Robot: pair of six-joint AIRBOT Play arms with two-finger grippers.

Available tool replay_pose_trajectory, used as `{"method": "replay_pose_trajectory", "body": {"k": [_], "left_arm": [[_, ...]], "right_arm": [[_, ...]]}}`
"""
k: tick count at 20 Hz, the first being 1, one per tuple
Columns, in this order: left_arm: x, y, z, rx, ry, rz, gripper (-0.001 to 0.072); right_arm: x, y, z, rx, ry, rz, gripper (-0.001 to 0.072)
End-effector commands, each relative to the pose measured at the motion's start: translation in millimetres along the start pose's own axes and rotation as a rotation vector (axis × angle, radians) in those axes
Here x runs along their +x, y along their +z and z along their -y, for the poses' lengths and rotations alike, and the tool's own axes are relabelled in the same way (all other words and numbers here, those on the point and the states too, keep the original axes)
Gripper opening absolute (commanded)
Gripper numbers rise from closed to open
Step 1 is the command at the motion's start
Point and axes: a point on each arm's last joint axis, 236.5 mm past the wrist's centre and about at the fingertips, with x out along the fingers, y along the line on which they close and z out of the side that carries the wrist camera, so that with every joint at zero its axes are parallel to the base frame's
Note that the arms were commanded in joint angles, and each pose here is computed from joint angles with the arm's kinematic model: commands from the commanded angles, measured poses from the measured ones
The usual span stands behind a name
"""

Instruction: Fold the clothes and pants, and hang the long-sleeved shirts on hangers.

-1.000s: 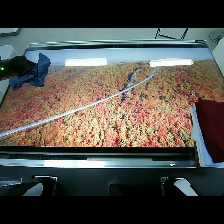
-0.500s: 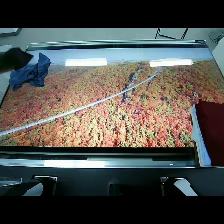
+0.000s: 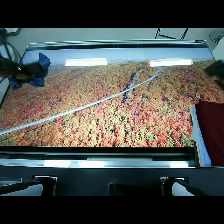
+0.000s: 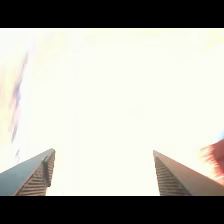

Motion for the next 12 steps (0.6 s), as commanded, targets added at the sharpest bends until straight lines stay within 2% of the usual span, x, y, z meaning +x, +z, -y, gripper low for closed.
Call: {"method": "replay_pose_trajectory", "body": {"k": [1,4,12], "left_arm": [[28,-86,-11,0.09,0.039,-0.332,0.0713],[28,-95,-2,0.108,0.019,-0.241,0.0713],[29,-101,-3,0.106,0.022,-0.258,0.0713]], "right_arm": [[62,-113,-70,-0.067,0.06,-0.405,0.069],[77,-148,-75,-0.122,0.028,-0.519,0.069],[77,-149,-78,-0.126,0.035,-0.518,0.0688]]}}
